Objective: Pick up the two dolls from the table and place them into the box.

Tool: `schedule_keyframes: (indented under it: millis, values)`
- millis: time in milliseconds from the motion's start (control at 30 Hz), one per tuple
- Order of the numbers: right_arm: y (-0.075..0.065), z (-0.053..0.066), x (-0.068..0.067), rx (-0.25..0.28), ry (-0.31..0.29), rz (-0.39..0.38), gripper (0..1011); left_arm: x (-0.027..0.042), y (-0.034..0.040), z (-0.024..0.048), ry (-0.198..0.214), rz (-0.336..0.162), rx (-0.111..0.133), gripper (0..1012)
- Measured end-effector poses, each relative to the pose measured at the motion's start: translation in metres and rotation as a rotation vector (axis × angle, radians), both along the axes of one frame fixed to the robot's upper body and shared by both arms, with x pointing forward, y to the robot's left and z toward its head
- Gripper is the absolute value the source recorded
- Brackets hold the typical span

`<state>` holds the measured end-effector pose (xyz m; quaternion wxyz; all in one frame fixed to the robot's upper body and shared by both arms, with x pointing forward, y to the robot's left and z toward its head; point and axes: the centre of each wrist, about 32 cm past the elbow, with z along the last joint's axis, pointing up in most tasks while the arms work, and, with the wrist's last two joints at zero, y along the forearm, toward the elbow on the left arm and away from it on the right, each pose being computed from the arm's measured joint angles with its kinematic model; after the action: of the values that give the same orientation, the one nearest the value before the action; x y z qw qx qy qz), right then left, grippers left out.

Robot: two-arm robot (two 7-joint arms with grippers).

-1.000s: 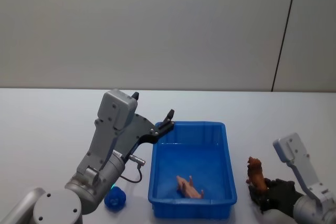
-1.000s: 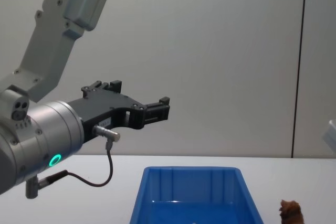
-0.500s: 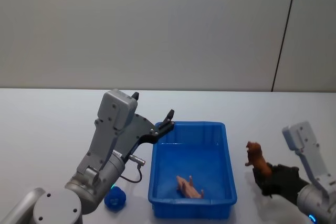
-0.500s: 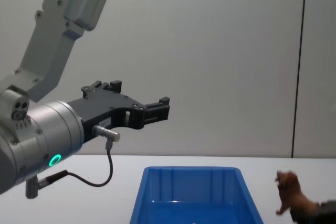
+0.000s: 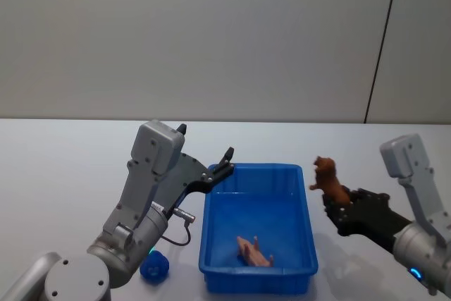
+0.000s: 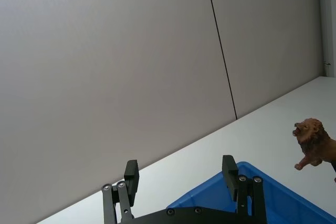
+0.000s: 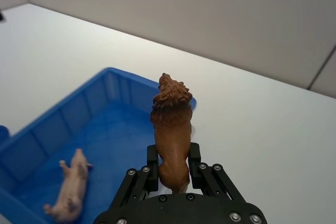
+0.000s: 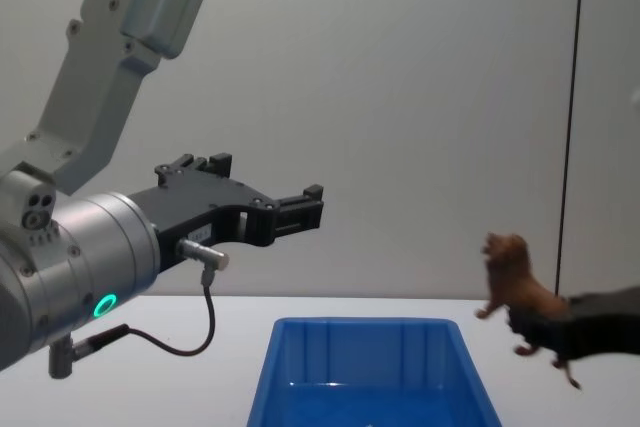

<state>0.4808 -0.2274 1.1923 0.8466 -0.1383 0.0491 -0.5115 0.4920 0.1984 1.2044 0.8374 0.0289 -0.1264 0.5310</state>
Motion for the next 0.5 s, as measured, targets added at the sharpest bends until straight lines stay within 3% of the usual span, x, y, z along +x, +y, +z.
schedule_keyframes:
  millis: [233,367,500]
  values:
    - [0.015,0.010,0.003,0.020,-0.002,0.083,319,0.0000,0.0000,0.0000,0.000,0.000,0.000,1001]
    - [0.024,0.010,0.007,0.015,0.017,0.110,320,0.0000,0.0000,0.0000,0.000,0.000,0.000,1001]
    - [0.031,0.009,0.011,0.004,0.031,0.124,406,0.0000,0.0000,0.0000,0.000,0.000,0.000,1001]
